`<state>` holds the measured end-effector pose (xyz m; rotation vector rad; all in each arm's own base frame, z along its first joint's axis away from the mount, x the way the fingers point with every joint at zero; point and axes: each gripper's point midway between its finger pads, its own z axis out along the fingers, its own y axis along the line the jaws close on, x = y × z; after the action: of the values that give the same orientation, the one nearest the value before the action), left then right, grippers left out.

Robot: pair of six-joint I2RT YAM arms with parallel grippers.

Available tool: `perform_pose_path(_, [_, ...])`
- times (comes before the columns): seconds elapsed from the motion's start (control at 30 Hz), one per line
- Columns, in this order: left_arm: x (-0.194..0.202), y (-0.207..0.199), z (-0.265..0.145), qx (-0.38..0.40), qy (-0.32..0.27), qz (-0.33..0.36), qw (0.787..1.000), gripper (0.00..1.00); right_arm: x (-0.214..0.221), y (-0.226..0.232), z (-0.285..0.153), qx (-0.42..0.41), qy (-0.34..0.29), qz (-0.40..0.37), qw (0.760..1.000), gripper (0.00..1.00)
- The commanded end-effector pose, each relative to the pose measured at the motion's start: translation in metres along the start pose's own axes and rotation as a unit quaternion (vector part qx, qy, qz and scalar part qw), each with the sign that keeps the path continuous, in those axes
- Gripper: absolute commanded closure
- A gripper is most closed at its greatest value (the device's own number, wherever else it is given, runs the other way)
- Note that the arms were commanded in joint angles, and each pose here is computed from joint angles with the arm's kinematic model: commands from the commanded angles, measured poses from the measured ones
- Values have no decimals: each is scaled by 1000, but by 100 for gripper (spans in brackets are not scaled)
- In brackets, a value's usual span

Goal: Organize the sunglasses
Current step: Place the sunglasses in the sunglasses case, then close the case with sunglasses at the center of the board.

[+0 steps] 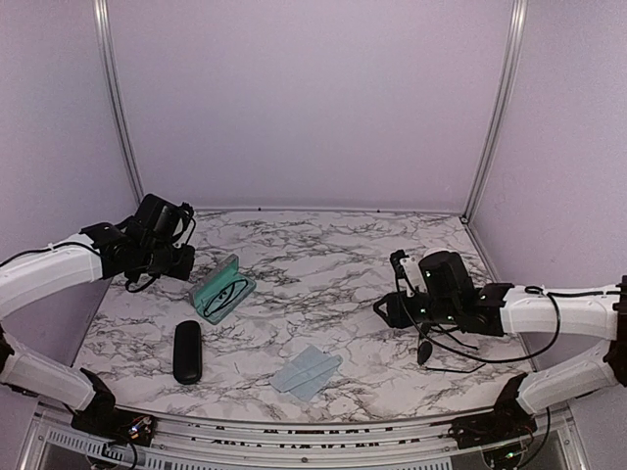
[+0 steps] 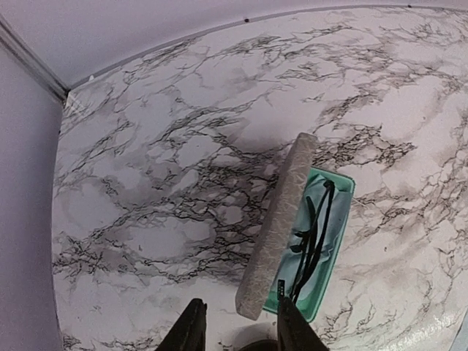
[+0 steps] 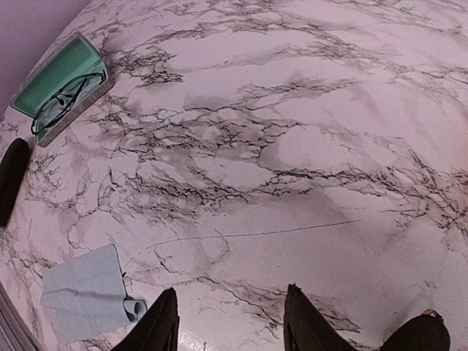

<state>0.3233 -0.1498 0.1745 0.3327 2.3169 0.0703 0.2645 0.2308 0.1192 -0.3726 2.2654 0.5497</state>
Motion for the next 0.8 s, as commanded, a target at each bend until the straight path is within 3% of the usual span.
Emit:
perform_pose_path(0.0, [12,29,5,-4,33,-67,997,66,-25,35,14,-58,-15,4,998,53])
perform_pose_path(0.3, [18,43,35,65,69,-163,982,67,-22,123,66,-133,29,-45,990,59])
perform_pose_path(0.53, [48,37,64,79,129,-176,973,69,-17,179,98,-195,52,-62,977,60])
perform_pose_path(0.77, [64,25,73,103,135,-206,964,70,-29,251,127,-256,25,-98,961,66])
